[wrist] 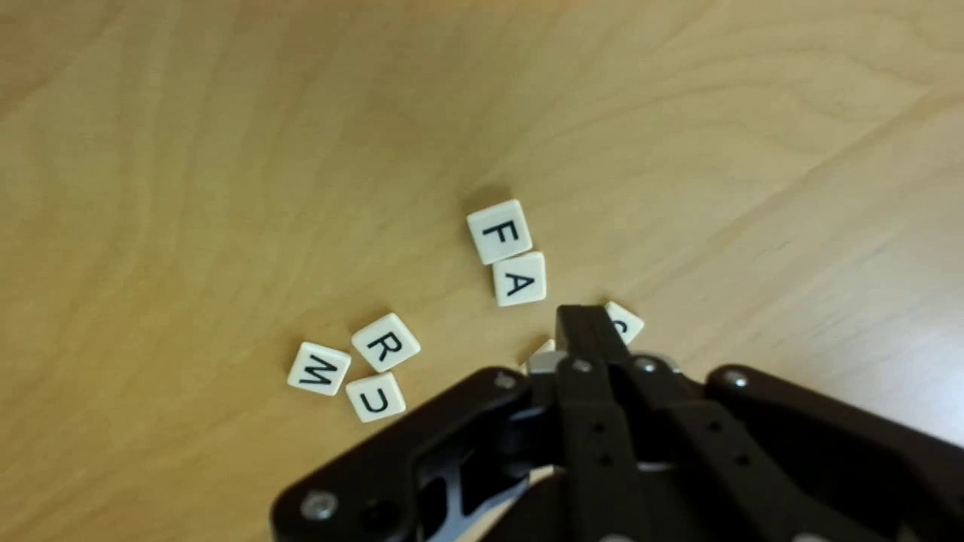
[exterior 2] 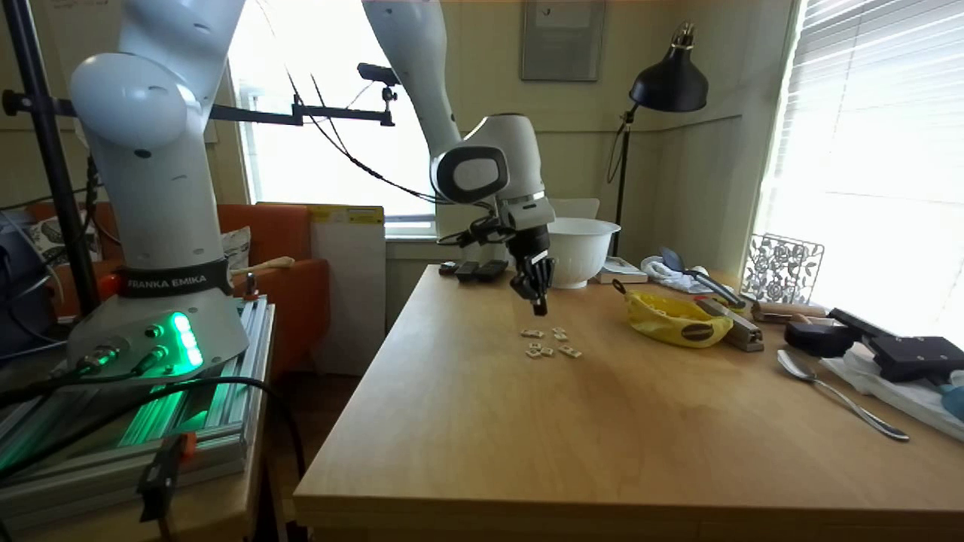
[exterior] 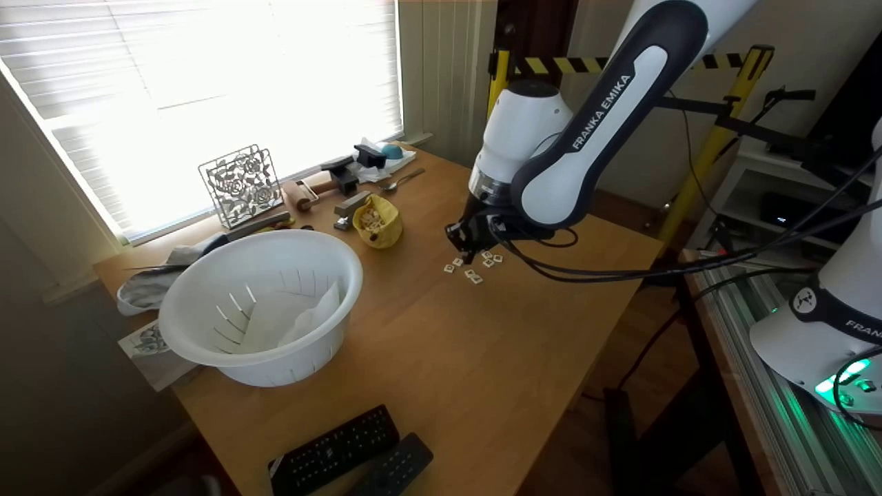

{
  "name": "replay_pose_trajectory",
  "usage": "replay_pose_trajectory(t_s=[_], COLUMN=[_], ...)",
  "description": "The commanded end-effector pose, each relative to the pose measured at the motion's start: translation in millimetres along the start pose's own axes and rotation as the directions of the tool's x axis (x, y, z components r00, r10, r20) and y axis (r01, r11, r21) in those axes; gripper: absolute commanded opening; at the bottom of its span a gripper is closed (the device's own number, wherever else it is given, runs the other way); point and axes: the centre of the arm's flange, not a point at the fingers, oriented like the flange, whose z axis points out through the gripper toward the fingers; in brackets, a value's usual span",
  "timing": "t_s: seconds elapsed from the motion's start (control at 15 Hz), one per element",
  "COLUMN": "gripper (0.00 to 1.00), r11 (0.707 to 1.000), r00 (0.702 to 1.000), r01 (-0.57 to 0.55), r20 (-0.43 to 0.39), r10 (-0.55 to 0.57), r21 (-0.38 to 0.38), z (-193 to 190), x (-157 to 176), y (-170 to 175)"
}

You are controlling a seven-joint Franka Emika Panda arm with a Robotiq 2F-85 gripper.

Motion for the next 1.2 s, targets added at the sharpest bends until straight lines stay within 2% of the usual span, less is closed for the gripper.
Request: replay_pose_trajectory(t_s=[0.0,0.4,0.67,0.93,1.13], gripper=[0.00,0.00,0.00,0.00,0.00], r11=[0.994,0.948,0.898,0.859,0.844], r00=[0.994,0.948,0.898,0.860,0.845], r01=[0.106,0.318,0.440,0.511,0.535], r20=[0.010,0.012,0.008,0.021,0.015], r10=[-0.107,-0.318,-0.440,-0.510,-0.535], r21=[0.007,0.012,-0.019,-0.037,-0.044], z=[-20,-17,-13,-1,8], x=[2,14,21,21,21], y=[19,37,49,59,62])
